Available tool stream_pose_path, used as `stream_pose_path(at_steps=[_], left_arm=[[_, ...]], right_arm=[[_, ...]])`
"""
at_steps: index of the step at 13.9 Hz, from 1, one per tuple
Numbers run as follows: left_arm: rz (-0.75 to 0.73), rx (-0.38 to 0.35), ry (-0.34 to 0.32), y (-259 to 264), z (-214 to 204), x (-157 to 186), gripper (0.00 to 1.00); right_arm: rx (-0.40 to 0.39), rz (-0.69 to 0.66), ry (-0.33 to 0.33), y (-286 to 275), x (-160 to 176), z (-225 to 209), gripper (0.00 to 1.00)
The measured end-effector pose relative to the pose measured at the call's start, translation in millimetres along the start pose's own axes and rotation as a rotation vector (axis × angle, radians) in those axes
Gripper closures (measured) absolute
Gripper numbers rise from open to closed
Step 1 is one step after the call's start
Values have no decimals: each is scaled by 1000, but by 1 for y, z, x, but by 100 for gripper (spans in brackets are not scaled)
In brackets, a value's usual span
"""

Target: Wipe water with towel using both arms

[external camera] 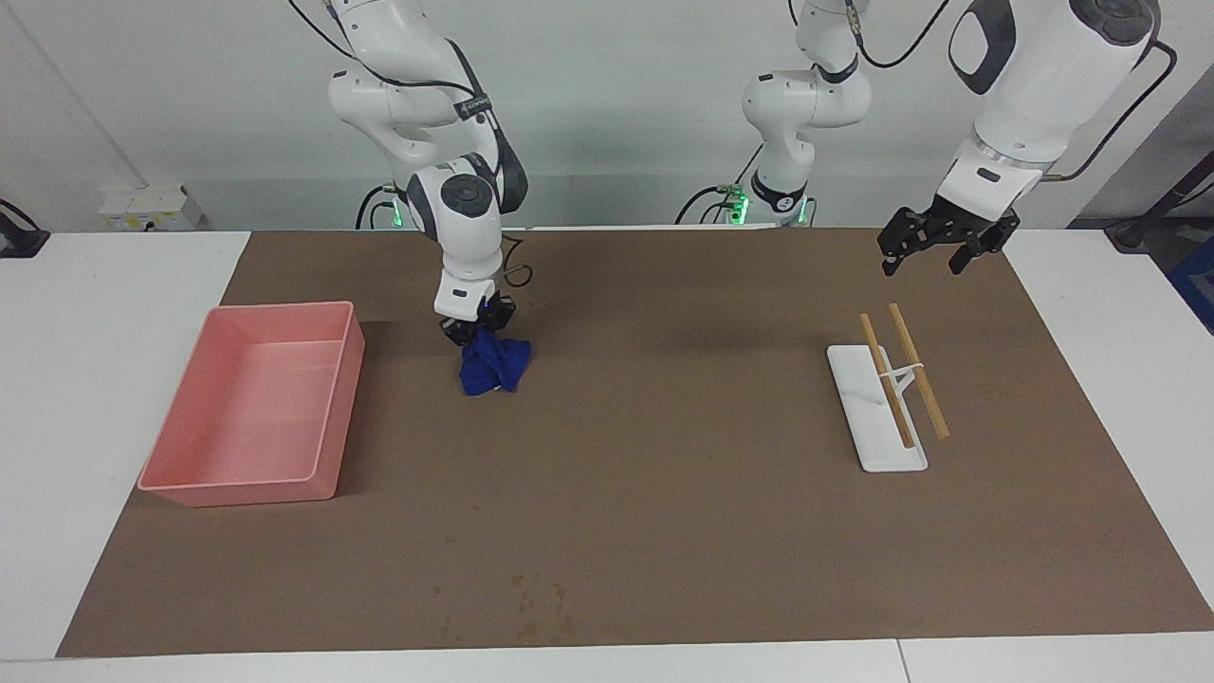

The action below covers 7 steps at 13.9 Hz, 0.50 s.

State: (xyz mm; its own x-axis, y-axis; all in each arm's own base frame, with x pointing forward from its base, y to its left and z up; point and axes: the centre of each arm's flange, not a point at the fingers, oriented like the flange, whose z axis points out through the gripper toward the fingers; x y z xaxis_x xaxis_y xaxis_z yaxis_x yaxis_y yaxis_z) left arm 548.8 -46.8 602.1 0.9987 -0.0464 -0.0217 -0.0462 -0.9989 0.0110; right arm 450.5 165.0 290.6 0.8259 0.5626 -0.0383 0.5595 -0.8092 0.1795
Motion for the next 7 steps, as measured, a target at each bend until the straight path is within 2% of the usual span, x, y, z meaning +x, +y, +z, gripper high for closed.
stream_pose_path(at_steps=[2,4,7], left_arm=[[0,0,0,0,0,0,0],[0,0,0,0,0,0,0],[0,0,0,0,0,0,0]], right_arm=[[-40,-28,-1,13,-4,4,81],[-37,14,-6,29,-9,7,81],[45,161,-4,45,-13,9,81]])
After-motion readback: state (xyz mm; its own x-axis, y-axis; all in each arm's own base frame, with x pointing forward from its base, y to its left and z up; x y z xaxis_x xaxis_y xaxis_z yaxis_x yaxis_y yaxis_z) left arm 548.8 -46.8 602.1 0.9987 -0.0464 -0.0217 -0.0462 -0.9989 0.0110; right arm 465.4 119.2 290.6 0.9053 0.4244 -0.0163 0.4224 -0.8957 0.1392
